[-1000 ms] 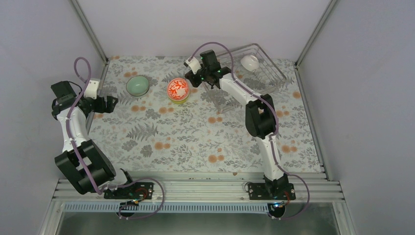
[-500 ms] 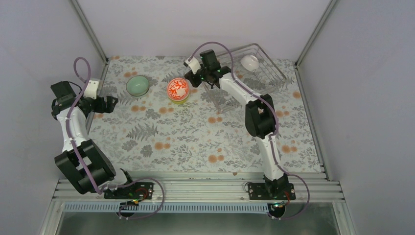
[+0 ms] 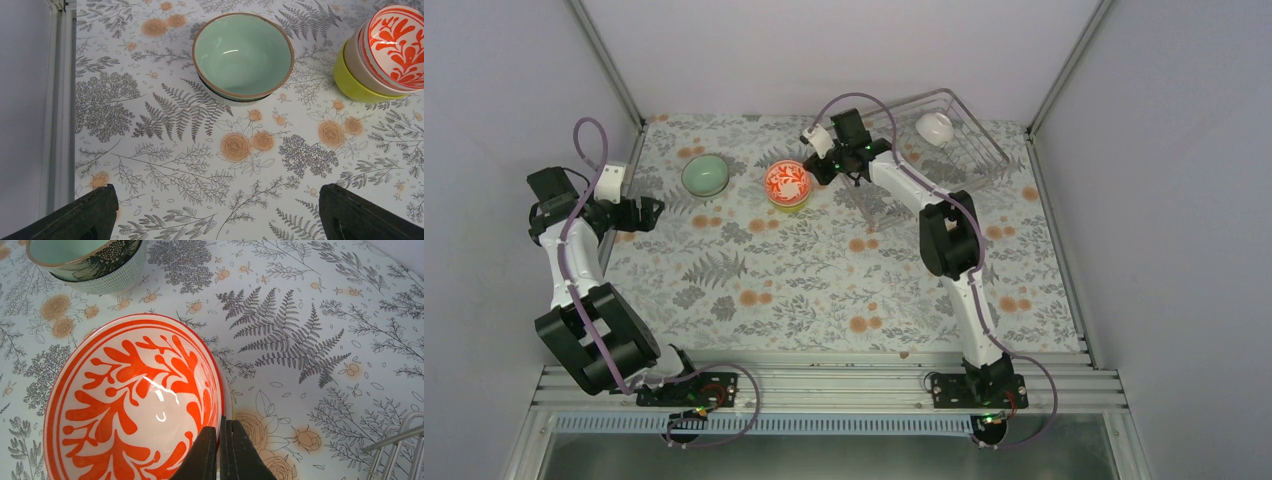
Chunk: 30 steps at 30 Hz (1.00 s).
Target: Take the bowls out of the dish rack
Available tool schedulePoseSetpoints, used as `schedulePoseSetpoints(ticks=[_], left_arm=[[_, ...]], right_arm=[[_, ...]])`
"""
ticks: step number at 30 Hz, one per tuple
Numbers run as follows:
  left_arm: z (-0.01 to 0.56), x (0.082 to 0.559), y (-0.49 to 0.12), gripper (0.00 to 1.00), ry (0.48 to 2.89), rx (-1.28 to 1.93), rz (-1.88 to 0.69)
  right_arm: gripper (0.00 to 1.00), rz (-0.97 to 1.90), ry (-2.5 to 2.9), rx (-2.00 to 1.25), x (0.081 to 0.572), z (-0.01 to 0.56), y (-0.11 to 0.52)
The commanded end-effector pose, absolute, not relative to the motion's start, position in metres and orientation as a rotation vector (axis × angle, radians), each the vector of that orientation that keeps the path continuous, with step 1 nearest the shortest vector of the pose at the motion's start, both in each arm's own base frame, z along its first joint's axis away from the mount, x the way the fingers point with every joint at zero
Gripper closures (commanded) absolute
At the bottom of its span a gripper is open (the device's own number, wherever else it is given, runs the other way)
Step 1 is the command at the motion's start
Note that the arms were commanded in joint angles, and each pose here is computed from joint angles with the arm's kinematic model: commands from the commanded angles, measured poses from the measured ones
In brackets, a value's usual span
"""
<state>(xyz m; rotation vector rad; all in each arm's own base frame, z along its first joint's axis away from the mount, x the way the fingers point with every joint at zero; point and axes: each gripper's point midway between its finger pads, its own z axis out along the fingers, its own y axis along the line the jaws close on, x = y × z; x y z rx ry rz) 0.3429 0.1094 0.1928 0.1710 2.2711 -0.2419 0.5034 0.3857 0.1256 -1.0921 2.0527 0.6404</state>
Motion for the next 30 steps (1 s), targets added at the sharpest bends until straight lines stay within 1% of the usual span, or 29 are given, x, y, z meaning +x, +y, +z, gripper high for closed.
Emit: schedulePoseSetpoints(ticks=[1, 5, 7, 8, 9, 10, 11, 12, 15, 19, 21, 22, 26, 30], left_arm=[[0.195, 0.344, 0.109, 0.0, 2.243, 0.183, -0.258], [0.196, 0.344, 0.108, 0.0, 2.242, 0.188, -0.258], [0.197, 0.343, 0.107, 0.0, 2.238, 0.195, -0.261], [0.199, 0.343, 0.106, 0.0, 2.232, 0.201, -0.263], [0.201, 0.343, 0.105, 0.0, 2.226, 0.206, -0.263], [0.203, 0.343, 0.105, 0.0, 2.222, 0.207, -0.262], [0.205, 0.343, 0.105, 0.0, 2.217, 0.207, -0.263], [0.206, 0.344, 0.104, 0.0, 2.213, 0.209, -0.266], [0.211, 0.346, 0.103, 0.0, 2.2, 0.207, -0.281], [0.219, 0.351, 0.107, 0.0, 2.188, 0.178, -0.244], [0.225, 0.357, 0.109, 0.0, 2.186, 0.167, -0.193], [0.229, 0.361, 0.108, 0.0, 2.183, 0.162, -0.173], [0.247, 0.376, 0.095, 0.0, 2.162, 0.191, -0.103], [0.257, 0.393, 0.082, 0.0, 2.161, 0.205, -0.086]], right_arm=[[0.97, 0.652, 2.058, -1.102, 0.504, 0.123, 0.388], [0.97, 0.651, 2.008, -1.09, 0.506, 0.149, 0.389], [0.97, 0.633, 1.97, -1.08, 0.507, 0.173, 0.387], [0.94, 0.603, 1.952, -1.067, 0.509, 0.186, 0.384], [0.82, 0.57, 1.931, -1.048, 0.511, 0.201, 0.38], [0.63, 0.526, 1.911, -1.026, 0.514, 0.217, 0.373], [0.52, 0.47, 1.884, -1.004, 0.516, 0.238, 0.364], [0.45, 0.41, 1.869, -0.986, 0.52, 0.252, 0.355], [0.34, 0.175, 1.872, -0.907, 0.535, 0.285, 0.314], [0.16, -0.133, 1.913, -0.765, 0.56, 0.309, 0.236], [0.02, -0.244, 1.936, -0.7, 0.569, 0.315, 0.198], [0.0, -0.295, 1.952, -0.675, 0.574, 0.314, 0.179], [0.0, -0.398, 2.03, -0.649, 0.584, 0.299, 0.122], [0.0, -0.489, 2.149, -0.722, 0.588, 0.251, 0.083]])
